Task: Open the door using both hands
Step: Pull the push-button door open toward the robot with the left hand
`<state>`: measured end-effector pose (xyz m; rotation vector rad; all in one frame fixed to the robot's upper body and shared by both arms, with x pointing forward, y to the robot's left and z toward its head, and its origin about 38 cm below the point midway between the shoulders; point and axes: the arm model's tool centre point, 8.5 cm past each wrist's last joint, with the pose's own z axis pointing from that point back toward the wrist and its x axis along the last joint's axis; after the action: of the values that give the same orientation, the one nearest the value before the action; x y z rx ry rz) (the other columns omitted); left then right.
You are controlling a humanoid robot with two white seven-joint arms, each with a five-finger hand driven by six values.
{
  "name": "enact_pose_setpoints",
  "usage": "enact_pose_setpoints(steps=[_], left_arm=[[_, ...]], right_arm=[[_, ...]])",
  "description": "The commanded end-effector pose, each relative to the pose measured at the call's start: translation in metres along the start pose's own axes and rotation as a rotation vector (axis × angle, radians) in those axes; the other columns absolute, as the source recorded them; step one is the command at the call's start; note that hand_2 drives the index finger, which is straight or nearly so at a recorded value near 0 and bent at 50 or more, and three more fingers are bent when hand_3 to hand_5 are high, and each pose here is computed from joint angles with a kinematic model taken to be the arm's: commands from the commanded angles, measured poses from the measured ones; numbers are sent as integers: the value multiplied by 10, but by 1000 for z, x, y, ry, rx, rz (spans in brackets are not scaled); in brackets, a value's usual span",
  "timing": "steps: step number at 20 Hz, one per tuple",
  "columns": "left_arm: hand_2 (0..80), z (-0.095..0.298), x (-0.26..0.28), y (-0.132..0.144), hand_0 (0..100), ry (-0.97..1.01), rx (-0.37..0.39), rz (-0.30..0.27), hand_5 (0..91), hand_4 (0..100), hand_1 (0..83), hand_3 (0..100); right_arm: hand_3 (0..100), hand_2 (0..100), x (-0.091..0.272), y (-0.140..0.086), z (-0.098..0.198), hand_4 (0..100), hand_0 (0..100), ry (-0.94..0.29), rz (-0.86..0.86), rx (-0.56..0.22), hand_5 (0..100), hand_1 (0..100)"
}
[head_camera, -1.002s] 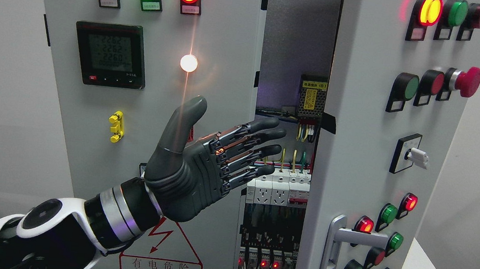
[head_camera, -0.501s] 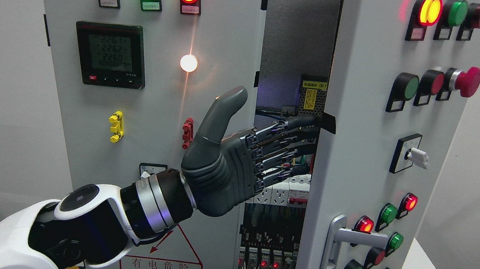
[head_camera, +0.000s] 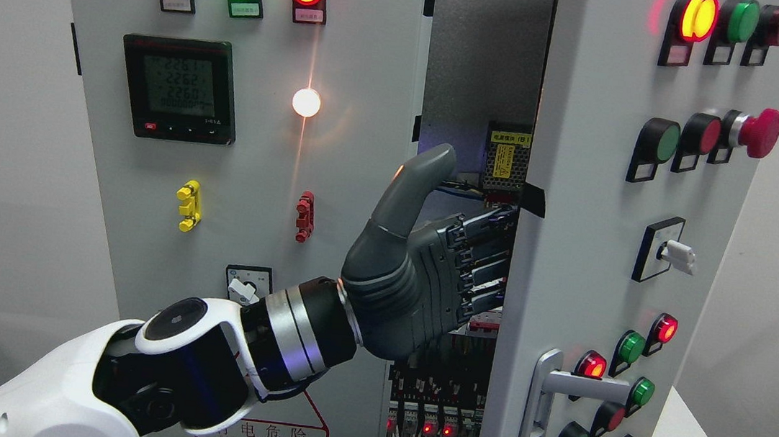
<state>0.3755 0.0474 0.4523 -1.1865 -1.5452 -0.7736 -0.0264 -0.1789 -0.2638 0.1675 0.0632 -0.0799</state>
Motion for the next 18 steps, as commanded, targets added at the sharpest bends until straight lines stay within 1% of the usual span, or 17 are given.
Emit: enact_pose_setpoints(steps=[1,9,18], left_arm=[[0,-16,-6,-10,0,12,-37,19,0,0,0,0],[0,-24,-1,-21,0,5,-72,21,0,0,0,0],[0,-39,-15,-40,0,27,-131,47,0,0,0,0]], right_arm=[[0,0,0,0,0,0,191,-1,0,1,0,0],[0,0,0,0,0,0,190,-1,0,1,0,0],[0,0,0,0,0,0,191,-1,0,-1,0,0]])
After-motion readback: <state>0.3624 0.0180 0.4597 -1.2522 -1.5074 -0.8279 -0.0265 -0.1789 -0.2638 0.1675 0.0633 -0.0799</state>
